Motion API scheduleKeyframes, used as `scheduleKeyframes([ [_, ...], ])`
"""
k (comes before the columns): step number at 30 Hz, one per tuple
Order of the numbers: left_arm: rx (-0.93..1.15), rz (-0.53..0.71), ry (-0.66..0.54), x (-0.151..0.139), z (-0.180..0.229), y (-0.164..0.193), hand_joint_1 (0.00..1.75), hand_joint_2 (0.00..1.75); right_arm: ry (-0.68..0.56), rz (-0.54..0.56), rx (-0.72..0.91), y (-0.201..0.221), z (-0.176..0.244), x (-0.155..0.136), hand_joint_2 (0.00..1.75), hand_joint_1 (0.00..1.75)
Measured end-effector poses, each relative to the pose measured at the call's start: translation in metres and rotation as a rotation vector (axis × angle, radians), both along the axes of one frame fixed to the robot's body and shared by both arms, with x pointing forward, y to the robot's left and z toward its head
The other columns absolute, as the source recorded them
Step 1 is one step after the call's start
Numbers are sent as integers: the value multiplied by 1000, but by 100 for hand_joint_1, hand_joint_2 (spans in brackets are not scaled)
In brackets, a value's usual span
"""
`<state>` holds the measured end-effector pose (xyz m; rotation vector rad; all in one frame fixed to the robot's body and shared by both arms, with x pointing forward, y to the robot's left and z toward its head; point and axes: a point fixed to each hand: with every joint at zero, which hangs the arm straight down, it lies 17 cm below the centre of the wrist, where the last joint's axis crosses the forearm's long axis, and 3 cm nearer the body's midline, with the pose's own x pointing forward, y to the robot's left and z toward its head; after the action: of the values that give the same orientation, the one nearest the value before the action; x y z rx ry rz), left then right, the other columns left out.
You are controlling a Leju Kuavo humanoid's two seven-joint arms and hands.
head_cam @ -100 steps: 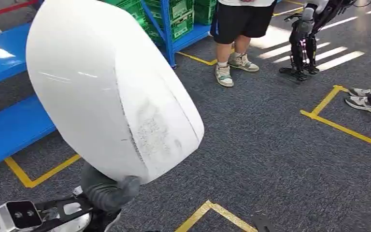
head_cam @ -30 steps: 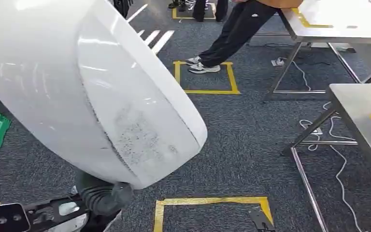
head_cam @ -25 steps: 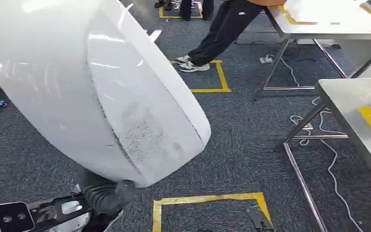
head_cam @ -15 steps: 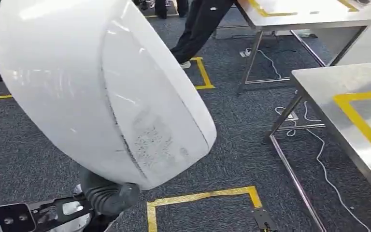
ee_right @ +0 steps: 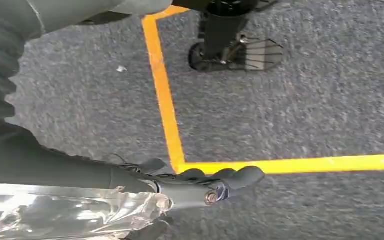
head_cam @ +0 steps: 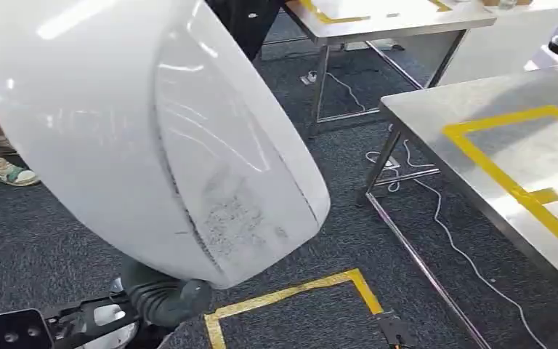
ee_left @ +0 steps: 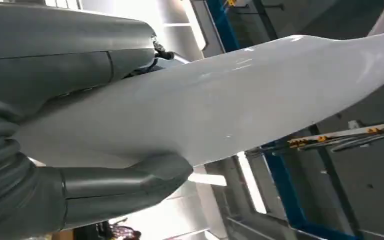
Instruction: Take the parts from the cabinet and place them on the table.
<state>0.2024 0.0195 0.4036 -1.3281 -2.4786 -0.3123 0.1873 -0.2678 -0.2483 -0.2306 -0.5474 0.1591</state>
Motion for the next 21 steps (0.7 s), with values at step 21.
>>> scheduleKeyframes([
  [21, 16, -25, -4, 0, -4, -3, 175, 175, -19, -9, 27, 8, 3, 6, 175, 0],
])
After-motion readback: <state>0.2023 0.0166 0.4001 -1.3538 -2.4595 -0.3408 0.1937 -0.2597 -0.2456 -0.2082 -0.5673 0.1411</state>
